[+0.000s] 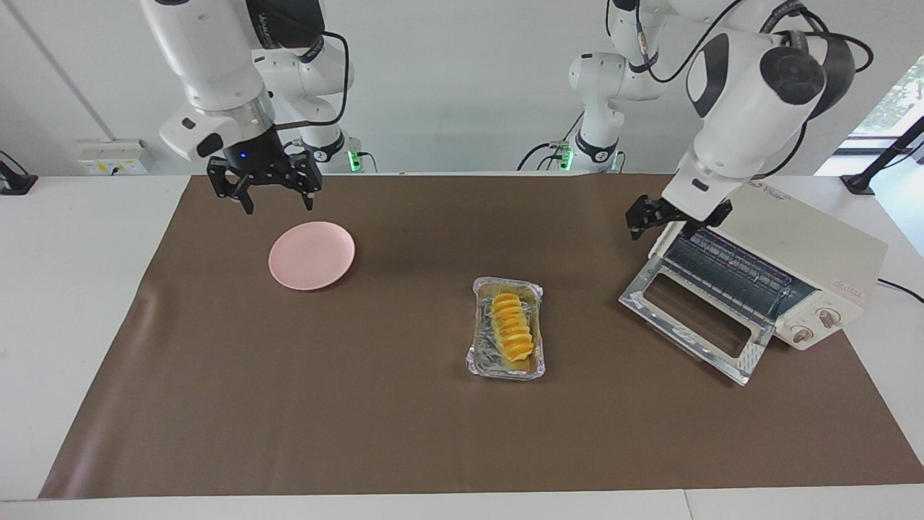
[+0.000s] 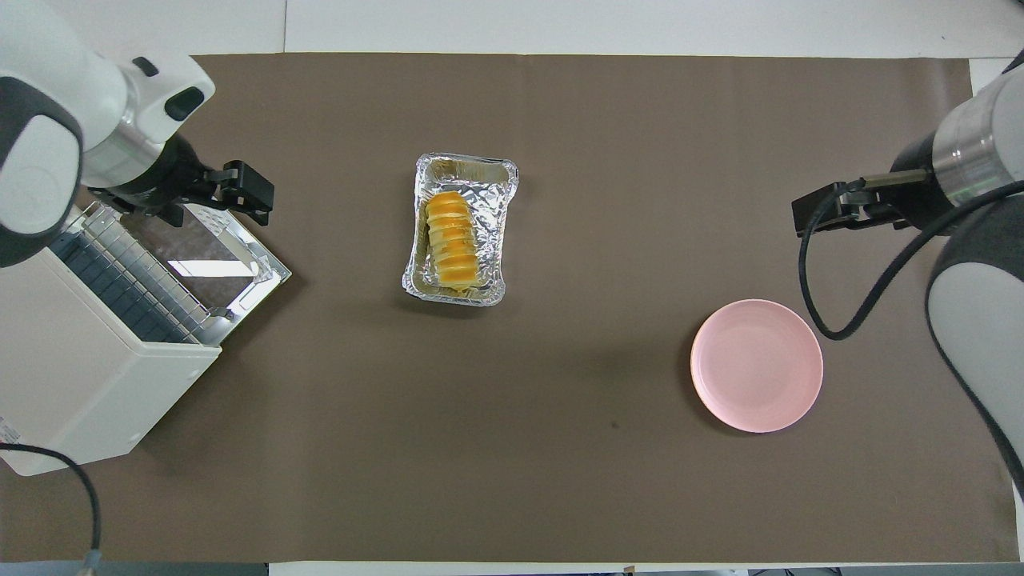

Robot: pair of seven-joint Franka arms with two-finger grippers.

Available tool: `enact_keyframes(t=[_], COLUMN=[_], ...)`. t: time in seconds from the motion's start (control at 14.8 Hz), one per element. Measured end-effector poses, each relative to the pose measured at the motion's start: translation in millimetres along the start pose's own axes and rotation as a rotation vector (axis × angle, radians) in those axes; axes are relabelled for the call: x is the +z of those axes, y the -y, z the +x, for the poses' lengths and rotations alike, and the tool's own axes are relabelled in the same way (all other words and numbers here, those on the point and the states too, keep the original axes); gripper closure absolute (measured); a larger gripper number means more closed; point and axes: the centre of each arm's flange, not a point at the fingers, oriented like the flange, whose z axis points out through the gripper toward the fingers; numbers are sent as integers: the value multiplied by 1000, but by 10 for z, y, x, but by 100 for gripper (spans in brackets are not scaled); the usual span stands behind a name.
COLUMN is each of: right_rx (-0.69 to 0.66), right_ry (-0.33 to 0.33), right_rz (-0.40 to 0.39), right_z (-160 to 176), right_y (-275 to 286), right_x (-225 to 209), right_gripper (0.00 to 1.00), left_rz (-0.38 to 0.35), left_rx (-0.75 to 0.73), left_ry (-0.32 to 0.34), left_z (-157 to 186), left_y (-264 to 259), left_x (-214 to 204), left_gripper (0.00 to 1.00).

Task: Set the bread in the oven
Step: 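Reach the left gripper to the foil tray and grasp it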

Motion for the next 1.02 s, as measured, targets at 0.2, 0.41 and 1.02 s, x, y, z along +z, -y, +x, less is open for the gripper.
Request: enact_keyframes(t=[0.2, 0.41, 1.02], right_rx=[45, 61, 96], right_ry=[36, 64, 62], right_rz=[-2, -2, -2], right_z=[-68, -77, -87], right_y=[-361, -494, -688], right_x=[6, 128, 359], right_gripper=[0, 0, 0], left_rz=[13, 5, -5], left_rx=[-17, 21, 25], left_ry=[-6, -59, -117], left_z=[207, 189, 250], left_y=[-637, -1296, -2484], left_x=[236, 424, 1820], left_gripper=[0, 0, 0])
